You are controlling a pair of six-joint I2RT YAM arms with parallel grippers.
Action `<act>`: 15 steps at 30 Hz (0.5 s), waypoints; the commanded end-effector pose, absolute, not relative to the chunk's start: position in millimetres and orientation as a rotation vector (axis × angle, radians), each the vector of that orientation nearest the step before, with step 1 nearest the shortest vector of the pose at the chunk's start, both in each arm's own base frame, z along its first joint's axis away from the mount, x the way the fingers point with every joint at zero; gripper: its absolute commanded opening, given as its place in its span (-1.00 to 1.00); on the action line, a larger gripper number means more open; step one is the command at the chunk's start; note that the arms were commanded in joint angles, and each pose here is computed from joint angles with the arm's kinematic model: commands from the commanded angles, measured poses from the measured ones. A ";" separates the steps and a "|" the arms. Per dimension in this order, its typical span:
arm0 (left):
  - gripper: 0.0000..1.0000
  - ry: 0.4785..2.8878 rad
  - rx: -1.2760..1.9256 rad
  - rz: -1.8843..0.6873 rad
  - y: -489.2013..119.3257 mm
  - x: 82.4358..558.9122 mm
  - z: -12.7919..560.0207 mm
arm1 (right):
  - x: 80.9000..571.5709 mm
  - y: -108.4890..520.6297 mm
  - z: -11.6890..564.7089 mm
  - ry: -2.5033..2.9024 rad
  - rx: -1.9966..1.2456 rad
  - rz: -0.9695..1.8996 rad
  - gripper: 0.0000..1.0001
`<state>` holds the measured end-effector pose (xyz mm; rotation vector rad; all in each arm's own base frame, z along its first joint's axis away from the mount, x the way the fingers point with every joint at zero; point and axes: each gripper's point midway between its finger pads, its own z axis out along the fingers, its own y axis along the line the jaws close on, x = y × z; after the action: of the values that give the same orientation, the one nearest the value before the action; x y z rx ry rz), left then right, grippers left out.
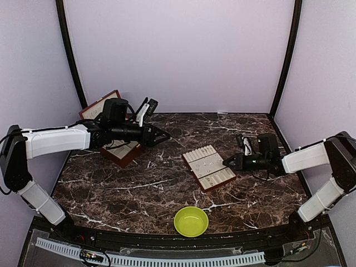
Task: Organize the mixed jewelry
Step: Insert the earring into the earring holder.
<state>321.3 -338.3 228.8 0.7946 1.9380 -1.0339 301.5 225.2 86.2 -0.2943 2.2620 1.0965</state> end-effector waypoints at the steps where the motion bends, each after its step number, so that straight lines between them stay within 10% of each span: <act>1: 0.17 1.942 0.789 -1.041 -336.9 319.4 231.2 | 308.0 232.4 88.4 2.241 -0.320 1.107 -0.70; 15: 0.16 1.958 0.793 -1.043 -338.2 320.1 226.0 | 314.1 242.8 64.3 2.355 -0.386 0.925 -0.71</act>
<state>321.0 -338.0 224.8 0.7921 1.9553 -1.0349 307.1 240.7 67.3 -0.3553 2.3444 1.0050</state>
